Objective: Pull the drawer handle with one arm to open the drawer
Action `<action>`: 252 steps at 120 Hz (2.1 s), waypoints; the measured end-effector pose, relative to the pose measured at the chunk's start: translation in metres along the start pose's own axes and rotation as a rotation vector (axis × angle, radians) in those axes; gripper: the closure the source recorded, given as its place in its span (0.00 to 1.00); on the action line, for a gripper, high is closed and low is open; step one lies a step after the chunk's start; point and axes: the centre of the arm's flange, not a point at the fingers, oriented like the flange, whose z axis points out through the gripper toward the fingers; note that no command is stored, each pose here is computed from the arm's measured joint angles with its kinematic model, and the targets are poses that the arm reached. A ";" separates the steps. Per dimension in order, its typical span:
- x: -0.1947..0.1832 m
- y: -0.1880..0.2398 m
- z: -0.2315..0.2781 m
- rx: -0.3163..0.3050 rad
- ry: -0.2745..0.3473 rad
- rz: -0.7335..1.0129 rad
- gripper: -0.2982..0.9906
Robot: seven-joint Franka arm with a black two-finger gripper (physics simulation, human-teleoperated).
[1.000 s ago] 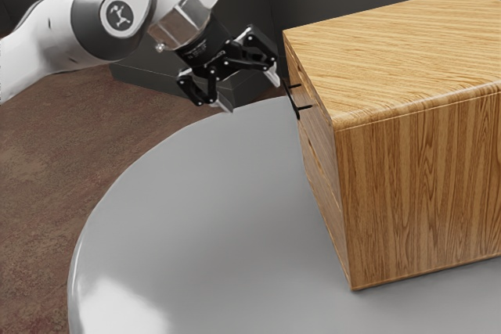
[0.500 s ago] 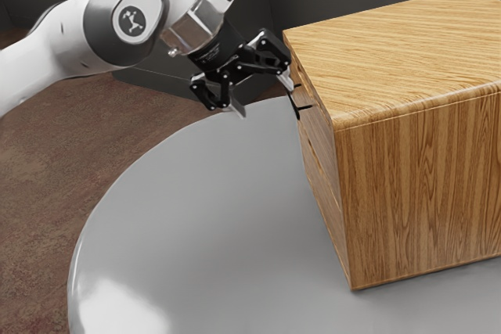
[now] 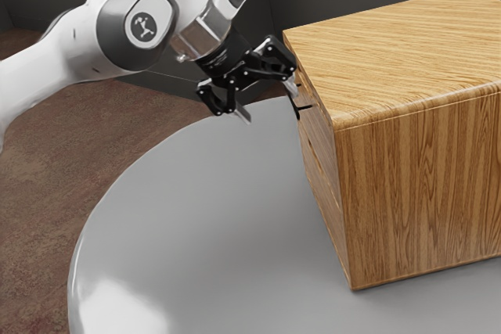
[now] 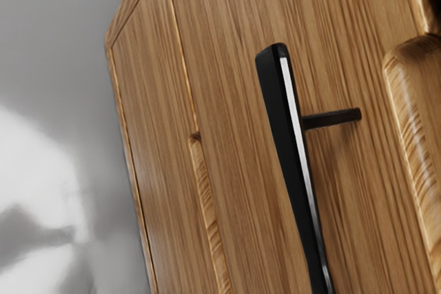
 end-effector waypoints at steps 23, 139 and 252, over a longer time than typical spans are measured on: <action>0.003 -0.001 0.007 0.003 -0.002 -0.005 0.23; 0.011 -0.020 0.026 0.027 -0.027 -0.043 0.23; -0.006 -0.090 -0.019 0.001 -0.045 -0.117 0.23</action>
